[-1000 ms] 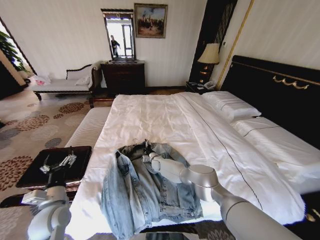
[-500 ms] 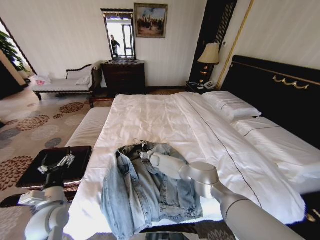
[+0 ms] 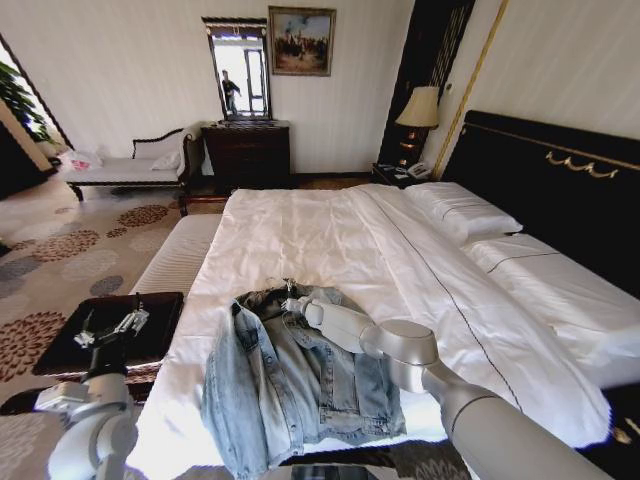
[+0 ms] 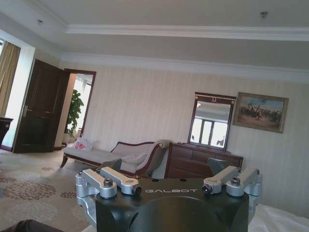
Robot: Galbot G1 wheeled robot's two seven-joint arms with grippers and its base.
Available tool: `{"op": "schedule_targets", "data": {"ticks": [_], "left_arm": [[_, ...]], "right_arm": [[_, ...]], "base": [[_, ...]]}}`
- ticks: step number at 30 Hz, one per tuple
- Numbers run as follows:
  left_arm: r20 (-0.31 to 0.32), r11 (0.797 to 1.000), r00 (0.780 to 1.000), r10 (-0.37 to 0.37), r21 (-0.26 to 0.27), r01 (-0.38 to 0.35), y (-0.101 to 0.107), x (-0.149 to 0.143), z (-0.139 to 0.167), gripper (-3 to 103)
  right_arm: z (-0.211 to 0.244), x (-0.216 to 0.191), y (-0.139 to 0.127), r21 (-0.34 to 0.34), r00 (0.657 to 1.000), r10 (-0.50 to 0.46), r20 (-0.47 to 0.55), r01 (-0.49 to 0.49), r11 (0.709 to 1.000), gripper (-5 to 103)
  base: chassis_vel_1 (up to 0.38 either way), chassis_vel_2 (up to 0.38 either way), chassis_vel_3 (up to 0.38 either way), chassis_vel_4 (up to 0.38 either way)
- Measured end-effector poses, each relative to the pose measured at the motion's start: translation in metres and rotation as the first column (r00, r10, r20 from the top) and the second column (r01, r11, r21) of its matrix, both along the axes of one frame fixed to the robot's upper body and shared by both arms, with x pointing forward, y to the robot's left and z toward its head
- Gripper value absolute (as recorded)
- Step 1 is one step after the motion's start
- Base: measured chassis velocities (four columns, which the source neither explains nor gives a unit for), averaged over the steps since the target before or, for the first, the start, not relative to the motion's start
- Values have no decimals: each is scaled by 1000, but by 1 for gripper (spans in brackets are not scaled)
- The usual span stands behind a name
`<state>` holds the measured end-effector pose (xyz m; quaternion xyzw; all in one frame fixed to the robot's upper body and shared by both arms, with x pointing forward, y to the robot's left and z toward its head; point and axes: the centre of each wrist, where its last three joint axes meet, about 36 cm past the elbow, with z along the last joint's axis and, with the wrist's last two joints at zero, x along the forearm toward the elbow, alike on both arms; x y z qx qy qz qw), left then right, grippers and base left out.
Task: Pick up the clothes from the bed and hang them on the clothes hanger.
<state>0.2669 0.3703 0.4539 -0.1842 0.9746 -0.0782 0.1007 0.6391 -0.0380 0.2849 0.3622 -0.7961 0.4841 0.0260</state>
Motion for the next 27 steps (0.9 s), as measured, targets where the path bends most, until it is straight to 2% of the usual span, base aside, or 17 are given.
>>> {"op": "schedule_targets", "data": {"ticks": [27], "left_arm": [[1, 1000, 1000, -5, 2, 5, 0, 2, 1, 100]], "right_arm": [[0, 1, -1, 21, 1000, -3, -16, 3, 1000, 100]], "base": [[0, 0, 0, 0]]}}
